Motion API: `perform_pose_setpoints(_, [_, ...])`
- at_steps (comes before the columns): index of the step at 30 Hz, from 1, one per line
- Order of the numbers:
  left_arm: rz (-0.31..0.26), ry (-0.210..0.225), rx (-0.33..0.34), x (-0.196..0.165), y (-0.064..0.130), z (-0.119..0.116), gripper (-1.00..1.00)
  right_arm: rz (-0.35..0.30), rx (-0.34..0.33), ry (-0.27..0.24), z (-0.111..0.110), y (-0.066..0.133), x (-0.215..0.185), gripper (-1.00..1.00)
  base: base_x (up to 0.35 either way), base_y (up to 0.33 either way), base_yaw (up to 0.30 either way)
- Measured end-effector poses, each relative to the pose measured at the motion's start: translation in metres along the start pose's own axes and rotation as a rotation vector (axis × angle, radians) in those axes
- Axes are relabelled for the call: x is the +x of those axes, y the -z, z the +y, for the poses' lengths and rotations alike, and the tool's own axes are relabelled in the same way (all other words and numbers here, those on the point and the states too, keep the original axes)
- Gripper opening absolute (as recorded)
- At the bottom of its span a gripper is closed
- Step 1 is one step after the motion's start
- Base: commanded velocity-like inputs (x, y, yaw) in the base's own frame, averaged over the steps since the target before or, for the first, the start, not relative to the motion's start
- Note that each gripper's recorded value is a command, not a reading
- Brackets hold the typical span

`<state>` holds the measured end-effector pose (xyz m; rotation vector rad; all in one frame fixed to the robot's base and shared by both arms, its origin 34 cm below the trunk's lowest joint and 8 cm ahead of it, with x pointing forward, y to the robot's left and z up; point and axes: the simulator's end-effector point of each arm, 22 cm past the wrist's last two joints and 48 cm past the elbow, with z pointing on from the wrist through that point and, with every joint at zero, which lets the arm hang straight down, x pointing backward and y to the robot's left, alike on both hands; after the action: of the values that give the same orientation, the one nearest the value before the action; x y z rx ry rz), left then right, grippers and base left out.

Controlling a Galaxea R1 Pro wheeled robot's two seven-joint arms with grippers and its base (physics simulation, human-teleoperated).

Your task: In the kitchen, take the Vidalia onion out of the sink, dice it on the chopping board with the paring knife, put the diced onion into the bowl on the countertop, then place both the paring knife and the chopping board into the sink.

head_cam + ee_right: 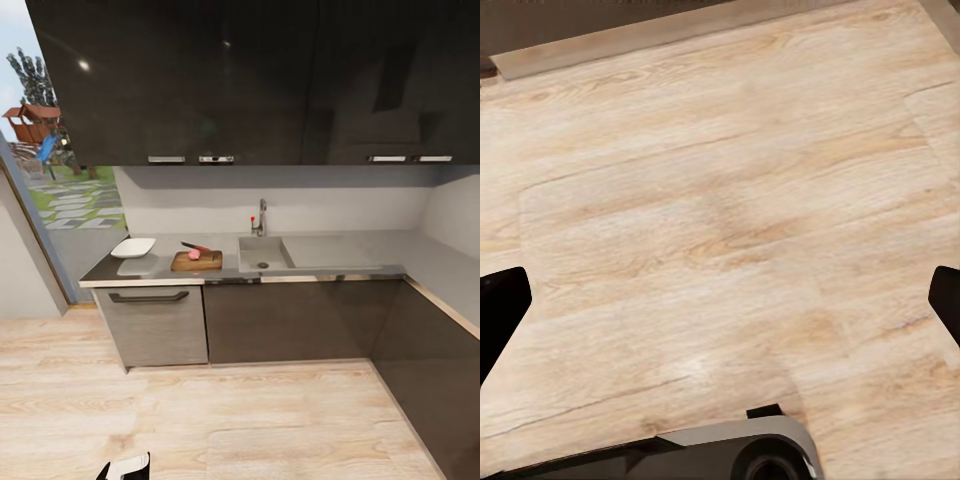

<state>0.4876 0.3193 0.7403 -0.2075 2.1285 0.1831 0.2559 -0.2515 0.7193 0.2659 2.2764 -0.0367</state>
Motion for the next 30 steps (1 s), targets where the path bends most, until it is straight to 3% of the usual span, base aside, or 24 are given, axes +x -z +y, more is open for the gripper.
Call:
perform_pose_setpoints(24, [-0.031,0.007,0.002,-0.015,0.000,-0.001,1.00,-0.034,-0.012,0.005,0.001,-0.004,-0.010,1.00,0.000,0.000,0.002])
perform_pose_setpoints(30, [-0.031,0.007,0.002,-0.015,0.000,-0.001,1.00,-0.037,-0.005,0.031,-0.015,-0.006,-0.013,1.00,0.000,0.000,0.000])
